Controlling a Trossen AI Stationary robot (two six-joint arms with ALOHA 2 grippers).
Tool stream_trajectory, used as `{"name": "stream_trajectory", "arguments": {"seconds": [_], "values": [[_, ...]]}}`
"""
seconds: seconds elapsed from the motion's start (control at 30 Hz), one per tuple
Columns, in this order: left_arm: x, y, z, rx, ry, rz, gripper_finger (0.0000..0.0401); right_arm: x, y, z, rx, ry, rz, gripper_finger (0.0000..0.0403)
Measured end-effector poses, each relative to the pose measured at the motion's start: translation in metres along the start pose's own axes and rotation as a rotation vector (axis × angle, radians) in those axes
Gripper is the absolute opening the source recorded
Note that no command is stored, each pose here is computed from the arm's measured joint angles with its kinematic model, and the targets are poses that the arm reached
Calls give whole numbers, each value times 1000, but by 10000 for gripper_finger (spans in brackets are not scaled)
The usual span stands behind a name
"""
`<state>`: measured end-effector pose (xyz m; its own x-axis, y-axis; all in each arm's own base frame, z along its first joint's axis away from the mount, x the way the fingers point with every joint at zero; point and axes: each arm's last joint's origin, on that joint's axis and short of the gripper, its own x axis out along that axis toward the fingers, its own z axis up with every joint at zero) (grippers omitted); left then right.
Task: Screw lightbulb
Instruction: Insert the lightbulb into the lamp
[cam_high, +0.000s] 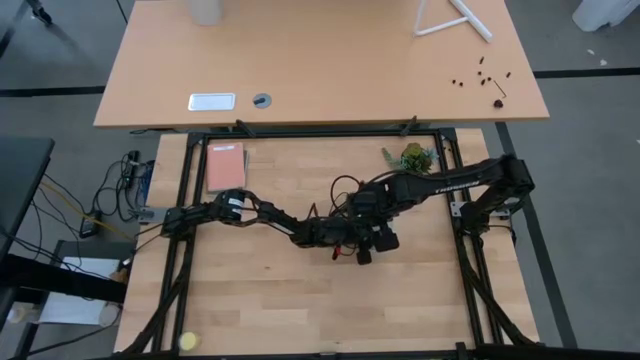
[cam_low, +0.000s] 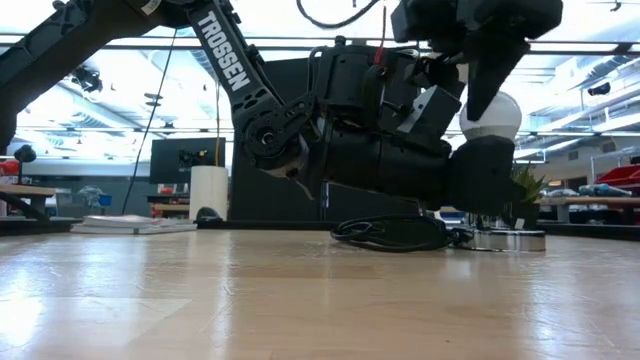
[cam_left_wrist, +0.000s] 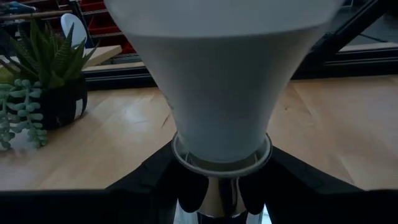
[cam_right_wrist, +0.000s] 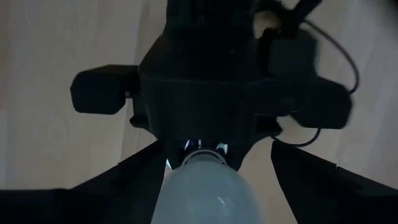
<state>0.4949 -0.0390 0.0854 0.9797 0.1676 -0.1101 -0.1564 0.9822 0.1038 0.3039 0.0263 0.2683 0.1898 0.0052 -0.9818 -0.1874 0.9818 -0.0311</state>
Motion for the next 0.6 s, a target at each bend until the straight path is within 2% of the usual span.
{"name": "stream_trajectory", "arguments": {"seconds": [0.23, 0.47, 0.6], "values": [[0, 0, 0, 0, -1, 1, 192, -6, 5, -3, -17, 45, -3, 316], [-1, -1, -5, 9, 17, 8, 242, -5, 13, -5, -11, 70, -17, 323], [-3, -8, -3, 30, 10, 48, 255, -3, 16, -6, -17, 82, -33, 323]]}}
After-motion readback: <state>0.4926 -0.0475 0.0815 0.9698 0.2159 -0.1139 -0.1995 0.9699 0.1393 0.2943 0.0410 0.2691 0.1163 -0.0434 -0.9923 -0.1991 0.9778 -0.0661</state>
